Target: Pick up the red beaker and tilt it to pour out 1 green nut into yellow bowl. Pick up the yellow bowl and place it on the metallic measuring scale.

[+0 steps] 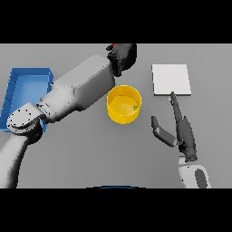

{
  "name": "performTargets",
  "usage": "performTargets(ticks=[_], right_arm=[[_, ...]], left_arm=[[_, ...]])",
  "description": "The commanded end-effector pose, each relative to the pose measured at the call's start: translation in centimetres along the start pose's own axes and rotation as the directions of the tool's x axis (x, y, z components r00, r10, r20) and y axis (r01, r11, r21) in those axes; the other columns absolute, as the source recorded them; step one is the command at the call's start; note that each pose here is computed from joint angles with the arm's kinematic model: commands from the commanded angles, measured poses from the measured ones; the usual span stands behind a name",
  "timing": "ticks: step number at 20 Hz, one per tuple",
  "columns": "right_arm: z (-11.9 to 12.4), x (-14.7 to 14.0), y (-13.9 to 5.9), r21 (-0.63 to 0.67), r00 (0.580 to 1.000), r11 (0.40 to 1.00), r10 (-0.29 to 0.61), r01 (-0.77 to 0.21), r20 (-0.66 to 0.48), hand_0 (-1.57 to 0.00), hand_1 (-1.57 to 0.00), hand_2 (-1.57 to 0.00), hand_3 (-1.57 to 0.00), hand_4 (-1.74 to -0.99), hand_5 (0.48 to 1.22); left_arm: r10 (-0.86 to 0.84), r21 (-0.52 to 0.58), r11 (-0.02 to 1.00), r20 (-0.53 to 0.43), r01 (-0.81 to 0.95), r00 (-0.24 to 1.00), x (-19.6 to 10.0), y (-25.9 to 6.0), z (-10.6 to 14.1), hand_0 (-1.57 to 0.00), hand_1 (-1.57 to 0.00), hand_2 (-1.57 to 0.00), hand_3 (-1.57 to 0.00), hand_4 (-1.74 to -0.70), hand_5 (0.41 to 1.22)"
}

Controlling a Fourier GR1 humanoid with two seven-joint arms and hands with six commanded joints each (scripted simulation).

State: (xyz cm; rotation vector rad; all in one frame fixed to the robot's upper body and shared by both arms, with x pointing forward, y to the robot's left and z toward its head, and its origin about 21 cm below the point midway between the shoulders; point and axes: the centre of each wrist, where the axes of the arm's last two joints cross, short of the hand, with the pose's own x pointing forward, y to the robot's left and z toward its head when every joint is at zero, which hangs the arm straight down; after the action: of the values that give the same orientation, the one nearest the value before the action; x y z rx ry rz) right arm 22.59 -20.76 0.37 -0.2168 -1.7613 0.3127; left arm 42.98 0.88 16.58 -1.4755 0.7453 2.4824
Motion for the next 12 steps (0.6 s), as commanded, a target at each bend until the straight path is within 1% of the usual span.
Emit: performTargets(ticks=[1, 2, 3, 4, 5, 6, 7, 8, 9, 10, 12], right_arm=[[0.3, -0.1, 0.0, 0.003, 1.000, 1.000, 0.008, -0.008, 0.003, 0.00, 0.00, 0.00, 0.00, -1.030, 0.682], [-0.1, 0.2, -0.2, -0.003, 1.000, 1.000, 0.014, -0.014, 0.006, 0.00, 0.00, 0.00, 0.00, -1.023, 0.682], [-0.2, 0.2, -0.1, -0.002, 1.000, 1.000, 0.019, -0.019, 0.006, 0.00, 0.00, 0.00, 0.00, -1.024, 0.681], [-0.1, 0.4, 0.0, 0.000, 1.000, 1.000, 0.008, -0.008, 0.006, 0.00, 0.00, 0.00, 0.00, -1.028, 0.680], [0.0, 0.4, -0.2, -0.001, 1.000, 1.000, 0.015, -0.015, 0.006, 0.00, 0.00, 0.00, 0.00, -1.018, 0.680], [0.0, 0.3, -0.1, 0.004, 1.000, 1.000, -0.008, 0.008, -0.010, 0.00, 0.00, 0.00, 0.00, -1.009, 0.676], [0.0, 0.2, 0.0, 0.006, 1.000, 1.000, -0.005, 0.005, 0.003, 0.00, 0.00, 0.00, 0.00, -1.001, 0.683], [-0.1, 0.0, 0.1, 0.008, 1.000, 1.000, -0.004, 0.004, 0.003, 0.00, 0.00, 0.00, 0.00, -0.996, 0.681], [-0.2, 0.1, 0.2, 0.002, 1.000, 1.000, -0.006, 0.006, 0.016, 0.00, 0.00, 0.00, 0.00, -0.996, 0.675], [-0.4, 0.1, -0.1, -0.003, 1.000, 1.000, 0.001, -0.001, 0.015, 0.00, 0.00, 0.00, 0.00, -0.990, 0.672], [-0.5, 0.1, 0.5, 0.007, 1.000, 1.000, -0.020, 0.020, 0.008, 0.00, 0.00, 0.00, 0.00, -1.004, 0.668]], left_arm=[[0.027, 0.005, 1.000, -0.019, -0.027, 0.999, -1.5, 0.2, 0.4, -1.57, -1.57, -1.57, -1.57, -1.73, 1.221], [0.073, 0.013, 0.997, -0.038, -0.072, 0.997, -3.2, 0.2, 0.8, -1.57, -1.57, -1.57, -1.57, -1.73, 1.221], [0.127, 0.008, 0.992, -0.083, -0.127, 0.988, -4.7, 0.0, 1.1, -1.57, -1.57, -1.57, -1.26, -1.73, 1.221], [0.160, 0.011, 0.987, -0.113, -0.160, 0.981, -6.1, -0.3, 1.5, -1.57, -1.57, -1.57, -1.02, -1.73, 1.221], [0.219, 0.041, 0.976, -0.134, -0.215, 0.967, -7.3, -1.1, 1.8, -1.57, -1.57, -1.57, -1.13, -1.73, 1.221], [0.281, 0.041, 0.960, -0.155, -0.278, 0.947, -8.8, -1.8, 2.4, -1.57, -1.57, -1.57, -1.22, -1.73, 1.221], [0.374, 0.046, 0.927, -0.191, -0.372, 0.908, -10.5, -2.3, 3.1, -1.57, -1.57, -1.57, -1.29, -1.73, 1.221], [0.451, 0.053, 0.890, -0.252, -0.453, 0.856, -11.7, -3.3, 3.6, -1.57, -1.57, -1.57, -1.35, -1.73, 1.221], [0.536, 0.080, 0.839, -0.290, -0.538, 0.793, -12.9, -4.3, 4.3, -1.57, -1.57, -1.57, -1.39, -1.73, 1.221], [0.602, 0.107, 0.790, -0.327, -0.604, 0.729, -13.8, -5.5, 4.9, -1.57, -1.57, -1.57, -1.43, -1.73, 1.221], [0.722, 0.189, 0.670, -0.391, -0.718, 0.571, -15.3, -8.2, 6.4, -1.57, -1.57, -1.57, -1.44, -1.74, 1.221]])
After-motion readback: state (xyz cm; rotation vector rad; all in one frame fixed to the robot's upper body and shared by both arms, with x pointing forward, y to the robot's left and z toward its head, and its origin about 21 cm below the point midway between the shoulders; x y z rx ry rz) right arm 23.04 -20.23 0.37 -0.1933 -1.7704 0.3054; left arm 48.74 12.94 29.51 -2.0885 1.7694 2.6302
